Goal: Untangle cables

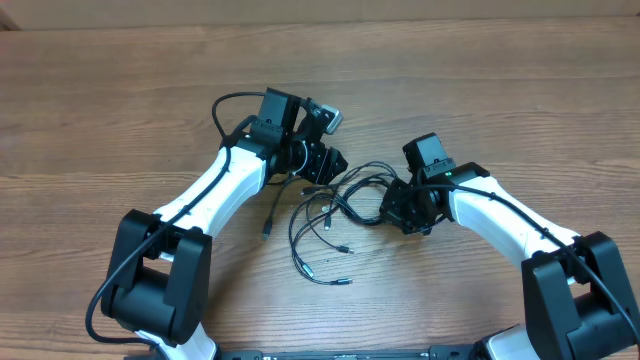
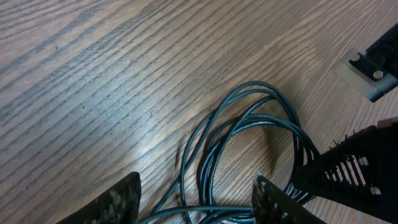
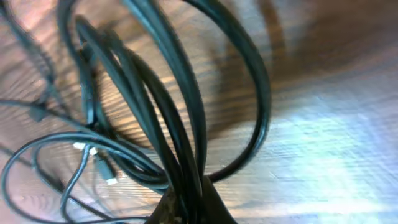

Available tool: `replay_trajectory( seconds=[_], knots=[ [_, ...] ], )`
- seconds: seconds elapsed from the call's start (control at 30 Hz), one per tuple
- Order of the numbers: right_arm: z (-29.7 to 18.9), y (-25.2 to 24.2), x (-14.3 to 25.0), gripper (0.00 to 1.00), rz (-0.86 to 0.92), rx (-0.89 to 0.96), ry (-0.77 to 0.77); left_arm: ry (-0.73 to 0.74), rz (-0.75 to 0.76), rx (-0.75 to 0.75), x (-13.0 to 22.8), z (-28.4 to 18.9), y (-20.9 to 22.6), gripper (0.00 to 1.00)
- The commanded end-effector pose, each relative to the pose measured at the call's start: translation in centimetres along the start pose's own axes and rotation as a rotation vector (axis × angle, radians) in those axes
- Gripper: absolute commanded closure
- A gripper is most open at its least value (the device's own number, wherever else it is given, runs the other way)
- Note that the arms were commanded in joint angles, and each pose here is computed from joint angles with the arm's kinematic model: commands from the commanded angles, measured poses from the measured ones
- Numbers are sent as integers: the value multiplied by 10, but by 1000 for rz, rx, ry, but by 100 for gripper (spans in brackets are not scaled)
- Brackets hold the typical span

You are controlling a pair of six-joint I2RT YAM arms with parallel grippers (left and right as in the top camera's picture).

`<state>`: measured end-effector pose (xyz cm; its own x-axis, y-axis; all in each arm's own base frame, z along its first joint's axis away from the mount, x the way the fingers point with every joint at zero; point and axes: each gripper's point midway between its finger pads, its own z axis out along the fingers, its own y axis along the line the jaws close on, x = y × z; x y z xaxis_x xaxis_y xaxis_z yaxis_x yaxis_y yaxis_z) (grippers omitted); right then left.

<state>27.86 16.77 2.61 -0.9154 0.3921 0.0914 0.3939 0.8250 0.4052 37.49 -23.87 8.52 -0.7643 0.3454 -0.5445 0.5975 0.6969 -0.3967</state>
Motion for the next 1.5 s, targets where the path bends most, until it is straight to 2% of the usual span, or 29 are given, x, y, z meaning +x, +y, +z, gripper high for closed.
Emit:
replay_trajectory(
  seconds=[0.0, 0.07, 0.13, 0.23, 0.5, 0.6, 0.67, 0.73, 0.8, 0.83, 1.13, 1.2, 1.3, 1.47],
  knots=[
    [-3, 35, 11, 96, -208, -183, 75, 5, 39, -16, -1, 2, 1, 42],
    [-12, 61, 26, 96, -351, -352, 142, 13, 37, -67, 1, 2, 10, 41],
    [-19, 73, 35, 96, -420, -435, 173, 23, 34, -124, 3, 1, 19, 40],
    [-18, 72, 35, 96, -438, -432, 171, 34, 34, -176, 5, -1, 28, 37],
    [-24, 77, 44, 96, -511, -494, 200, 57, 96, -173, 10, -1, 28, 33],
    [-12, 55, 30, 94, -390, -339, 155, 66, 114, -184, 11, -1, 30, 32],
    [-3, 23, 12, 82, -262, -141, 78, 66, 114, -184, 11, -1, 30, 32],
    [0, -6, 1, 78, -180, 19, 17, 66, 114, -184, 11, -1, 30, 31],
    [-1, -19, -1, 64, -158, 91, -3, 66, 114, -184, 11, -1, 30, 31],
    [-2, -26, -2, 60, -153, 122, -9, 66, 114, -184, 11, -1, 30, 31],
    [-43, -32, -14, 58, -54, 198, 19, 65, 114, -184, 11, -1, 30, 30],
    [-55, -22, -17, 53, -83, 184, 23, 62, 115, -184, 10, -1, 30, 30],
    [-55, -10, -18, 46, -114, 150, 19, 60, 108, -177, 10, -1, 29, 30],
    [-41, 1, -12, 45, -175, 127, 5, 53, 82, -181, 9, -1, 29, 32]
  ],
)
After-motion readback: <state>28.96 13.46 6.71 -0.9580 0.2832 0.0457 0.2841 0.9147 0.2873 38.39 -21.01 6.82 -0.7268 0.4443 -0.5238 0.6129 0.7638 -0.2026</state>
